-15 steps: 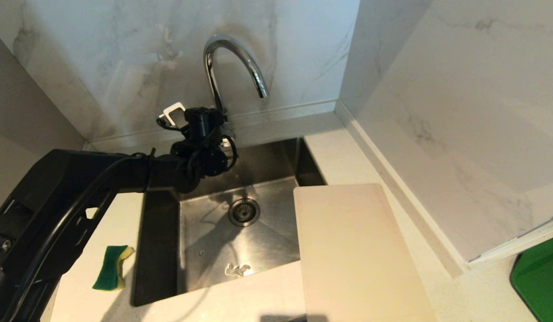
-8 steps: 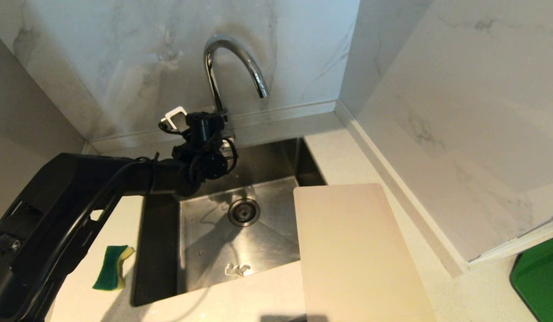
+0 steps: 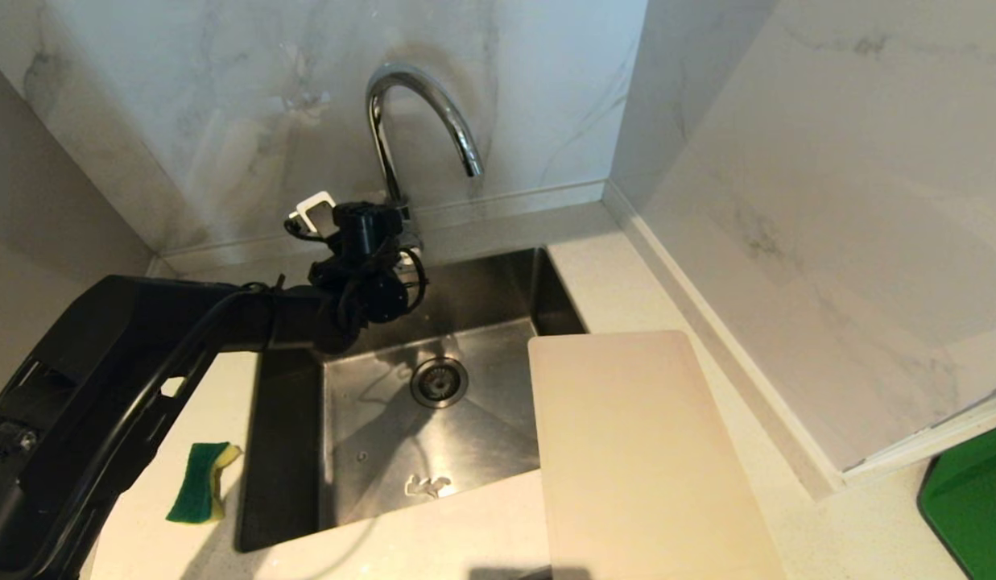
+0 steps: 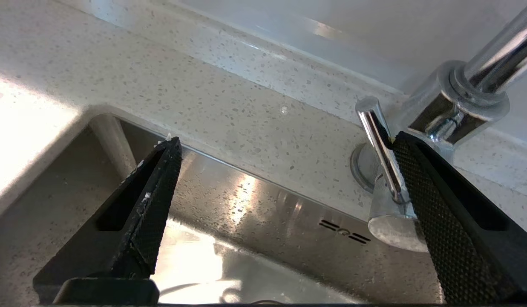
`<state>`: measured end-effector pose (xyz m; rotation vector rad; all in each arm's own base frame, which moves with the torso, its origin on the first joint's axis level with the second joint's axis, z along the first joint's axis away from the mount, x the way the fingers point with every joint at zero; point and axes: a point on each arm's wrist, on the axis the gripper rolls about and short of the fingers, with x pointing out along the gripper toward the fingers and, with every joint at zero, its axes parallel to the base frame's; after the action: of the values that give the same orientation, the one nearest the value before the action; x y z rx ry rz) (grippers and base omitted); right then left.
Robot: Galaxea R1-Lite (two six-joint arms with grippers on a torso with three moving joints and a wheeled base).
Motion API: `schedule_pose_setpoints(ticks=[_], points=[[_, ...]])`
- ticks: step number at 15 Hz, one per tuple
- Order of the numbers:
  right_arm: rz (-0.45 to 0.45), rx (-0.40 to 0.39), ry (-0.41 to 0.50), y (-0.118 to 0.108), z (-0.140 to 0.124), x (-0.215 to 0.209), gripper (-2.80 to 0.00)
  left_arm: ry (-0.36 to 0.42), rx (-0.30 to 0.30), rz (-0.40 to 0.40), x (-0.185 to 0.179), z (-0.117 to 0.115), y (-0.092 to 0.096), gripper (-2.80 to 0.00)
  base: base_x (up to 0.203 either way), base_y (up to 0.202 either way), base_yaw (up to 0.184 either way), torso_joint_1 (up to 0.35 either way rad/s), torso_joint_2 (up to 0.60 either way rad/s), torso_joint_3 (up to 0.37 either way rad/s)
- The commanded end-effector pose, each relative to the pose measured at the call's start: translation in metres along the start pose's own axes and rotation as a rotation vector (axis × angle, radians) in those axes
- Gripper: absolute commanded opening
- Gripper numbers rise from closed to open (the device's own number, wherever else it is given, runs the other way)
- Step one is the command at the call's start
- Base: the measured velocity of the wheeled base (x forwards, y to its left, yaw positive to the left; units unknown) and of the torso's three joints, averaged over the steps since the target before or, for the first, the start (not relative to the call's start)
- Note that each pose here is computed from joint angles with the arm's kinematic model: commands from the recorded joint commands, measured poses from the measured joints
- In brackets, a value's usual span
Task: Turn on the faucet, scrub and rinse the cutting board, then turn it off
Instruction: Turn on the tap
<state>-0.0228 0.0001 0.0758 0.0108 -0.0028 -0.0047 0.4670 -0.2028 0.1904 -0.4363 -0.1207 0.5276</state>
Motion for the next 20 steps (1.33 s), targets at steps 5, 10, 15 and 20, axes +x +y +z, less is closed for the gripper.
schedule_pose_setpoints(ticks=[5,10,15,20], points=[[0.000,0.000,0.000,0.000,0.000,0.000,-2.80,-0.003,-0.010,-0.005,-0.010,0.018,-0.004,0.00,0.000,0.000,0.000,0.000,0.00,0.000],[0.000,0.000,0.000,0.000,0.000,0.000,-2.80,0.000,-0.042,-0.017,-0.014,0.014,-0.008,0.00,0.000,0.000,0.000,0.000,0.00,0.000],[0.000,0.000,0.000,0.000,0.000,0.000,-2.80,0.005,-0.033,-0.015,-0.005,-0.002,-0.003,0.00,0.000,0.000,0.000,0.000,0.00,0.000],[0.000,0.000,0.000,0.000,0.000,0.000,-2.80,0.008,-0.027,-0.013,-0.001,-0.004,0.000,0.00,0.000,0.000,0.000,0.000,0.00,0.000]])
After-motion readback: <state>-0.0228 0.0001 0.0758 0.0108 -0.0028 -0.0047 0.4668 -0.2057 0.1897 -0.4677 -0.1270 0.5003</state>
